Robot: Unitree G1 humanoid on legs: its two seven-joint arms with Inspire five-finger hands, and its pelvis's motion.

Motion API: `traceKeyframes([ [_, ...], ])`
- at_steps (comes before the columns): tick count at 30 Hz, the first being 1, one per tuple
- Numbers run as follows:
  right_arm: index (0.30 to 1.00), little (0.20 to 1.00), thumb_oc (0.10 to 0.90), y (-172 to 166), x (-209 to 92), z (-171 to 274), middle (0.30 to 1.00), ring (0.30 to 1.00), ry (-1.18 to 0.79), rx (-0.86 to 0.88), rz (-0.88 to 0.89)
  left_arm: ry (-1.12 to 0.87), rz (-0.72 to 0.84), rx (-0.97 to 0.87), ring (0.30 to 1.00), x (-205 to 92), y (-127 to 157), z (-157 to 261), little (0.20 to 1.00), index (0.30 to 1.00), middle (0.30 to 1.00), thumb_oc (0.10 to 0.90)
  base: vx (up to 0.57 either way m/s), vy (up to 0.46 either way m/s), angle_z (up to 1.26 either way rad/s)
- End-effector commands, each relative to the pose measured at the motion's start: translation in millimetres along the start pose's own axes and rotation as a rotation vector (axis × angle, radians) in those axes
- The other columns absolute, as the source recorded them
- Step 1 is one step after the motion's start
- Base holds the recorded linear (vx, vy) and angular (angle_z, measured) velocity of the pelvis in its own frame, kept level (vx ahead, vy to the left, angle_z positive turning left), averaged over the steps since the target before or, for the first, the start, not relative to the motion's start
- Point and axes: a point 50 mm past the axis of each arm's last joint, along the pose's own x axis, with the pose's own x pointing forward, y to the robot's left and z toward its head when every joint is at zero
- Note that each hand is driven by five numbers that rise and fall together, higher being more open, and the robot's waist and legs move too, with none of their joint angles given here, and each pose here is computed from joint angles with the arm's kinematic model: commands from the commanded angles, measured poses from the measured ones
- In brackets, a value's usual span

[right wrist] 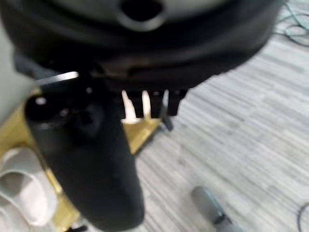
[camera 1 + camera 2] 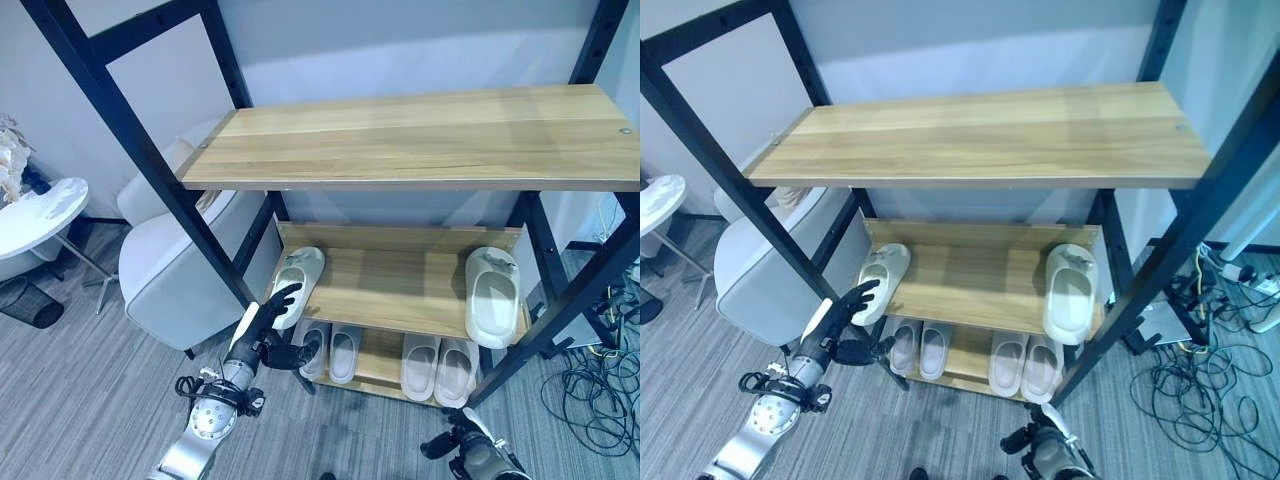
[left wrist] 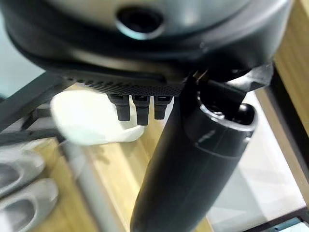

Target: Arrange the slippers neatly on the shoe rack.

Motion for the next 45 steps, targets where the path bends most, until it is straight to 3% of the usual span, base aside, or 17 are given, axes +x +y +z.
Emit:
traceKeyframes([
  [1,0.900,0.900,0.800,-1,1,12,0.900,0.900,-0.046,-0.024,-0.030,-0.309,0.121,0.114,0.900,26,27,57,0.900,0.900,0.900,0.800,0.00,0.000,0.00],
  [8,0.900,0.900,0.800,26,-8,-12,0.900,0.900,0.001,-0.046,0.041,-0.344,0.221,0.390,0.900,41,47,65,0.900,0.900,0.900,0.800,0.02,0.006,-0.04],
  [20,0.900,0.900,0.800,38,-13,-14,0.900,0.900,-0.035,-0.098,0.085,-0.313,0.325,0.836,0.900,61,95,72,0.900,0.900,0.900,0.800,0.00,0.012,-0.08],
  [45,0.900,0.900,0.800,45,-16,-14,0.900,0.900,-0.063,-0.109,0.103,-0.227,0.374,1.073,0.900,89,125,81,0.900,0.900,0.900,0.800,-0.01,0.006,-0.04],
])
